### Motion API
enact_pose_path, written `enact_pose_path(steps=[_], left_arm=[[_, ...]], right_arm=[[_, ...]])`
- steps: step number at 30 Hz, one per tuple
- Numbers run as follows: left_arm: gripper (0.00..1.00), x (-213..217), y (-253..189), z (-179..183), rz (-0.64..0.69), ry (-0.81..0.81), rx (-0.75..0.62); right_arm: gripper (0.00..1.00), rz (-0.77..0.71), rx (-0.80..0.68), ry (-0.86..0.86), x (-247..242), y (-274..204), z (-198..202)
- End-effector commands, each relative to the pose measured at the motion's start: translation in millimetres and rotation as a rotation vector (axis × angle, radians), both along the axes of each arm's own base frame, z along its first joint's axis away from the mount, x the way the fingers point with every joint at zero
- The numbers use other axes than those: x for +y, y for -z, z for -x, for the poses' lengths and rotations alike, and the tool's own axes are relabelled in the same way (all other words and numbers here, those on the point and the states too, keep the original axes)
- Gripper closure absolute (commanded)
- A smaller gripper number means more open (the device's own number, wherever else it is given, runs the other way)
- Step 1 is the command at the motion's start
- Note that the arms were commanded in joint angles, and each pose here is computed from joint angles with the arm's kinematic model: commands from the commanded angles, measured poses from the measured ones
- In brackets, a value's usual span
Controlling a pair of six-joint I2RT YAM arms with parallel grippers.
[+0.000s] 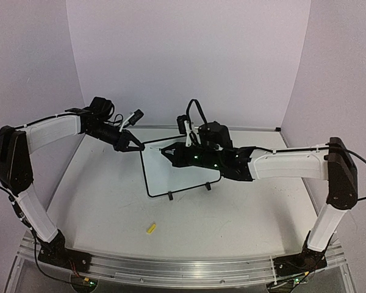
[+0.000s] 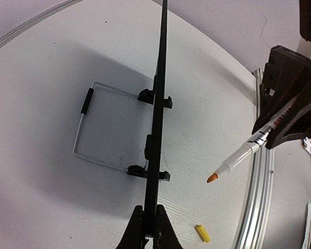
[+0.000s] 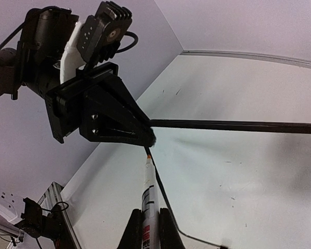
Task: Write a sentence on the whiteboard
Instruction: Hold the whiteboard at the center of the board, then write a sentence on the whiteboard.
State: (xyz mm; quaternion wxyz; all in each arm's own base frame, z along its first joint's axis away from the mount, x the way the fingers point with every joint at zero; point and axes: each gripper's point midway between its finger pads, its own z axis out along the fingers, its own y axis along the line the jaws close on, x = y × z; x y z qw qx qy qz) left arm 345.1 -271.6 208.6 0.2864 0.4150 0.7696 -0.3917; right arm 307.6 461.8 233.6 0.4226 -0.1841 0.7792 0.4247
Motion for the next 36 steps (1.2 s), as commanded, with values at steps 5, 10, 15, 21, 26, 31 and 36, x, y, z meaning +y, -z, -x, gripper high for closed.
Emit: enact_pose_path(steps=[5, 10, 15, 21, 26, 31, 36], left_arm=[[1.0, 2.5, 7.7, 6.4, -0.036, 0.003, -0.003], [1.0, 2.7, 9.3, 9.0, -0.049, 0.009, -0.017], [1.0, 1.4, 11.7, 11.2, -0.061, 0.016, -0.021], [1.0, 0.0, 13.9, 12.9, -0.07, 0.021, -0.02], [1.0, -1.0, 13.6, 14.2, -0.071, 0.025, -0.02], [1.0, -1.5, 12.5, 15.2, -0.071, 0.028, -0.023], [1.0, -2.3, 13.3, 16.1, -0.072, 0.032, -0.021]], right_arm=[[1.0, 0.005, -0.034, 0.002, 9.5, -10.1, -5.6], [1.0, 0.003, -0.033, -0.006, 13.4, -9.7, -6.3], [1.0, 0.007, -0.03, -0.009, 16.9, -5.6, -8.4], [1.0, 0.012, -0.032, 0.005, 19.2, -2.9, -12.8], [1.0, 0.015, -0.035, 0.015, 19.7, -1.8, -15.6], [1.0, 0.019, -0.031, 0.024, 20.2, 1.3, -17.7], [1.0, 0.021, -0.03, 0.042, 19.5, 3.3, -20.6]])
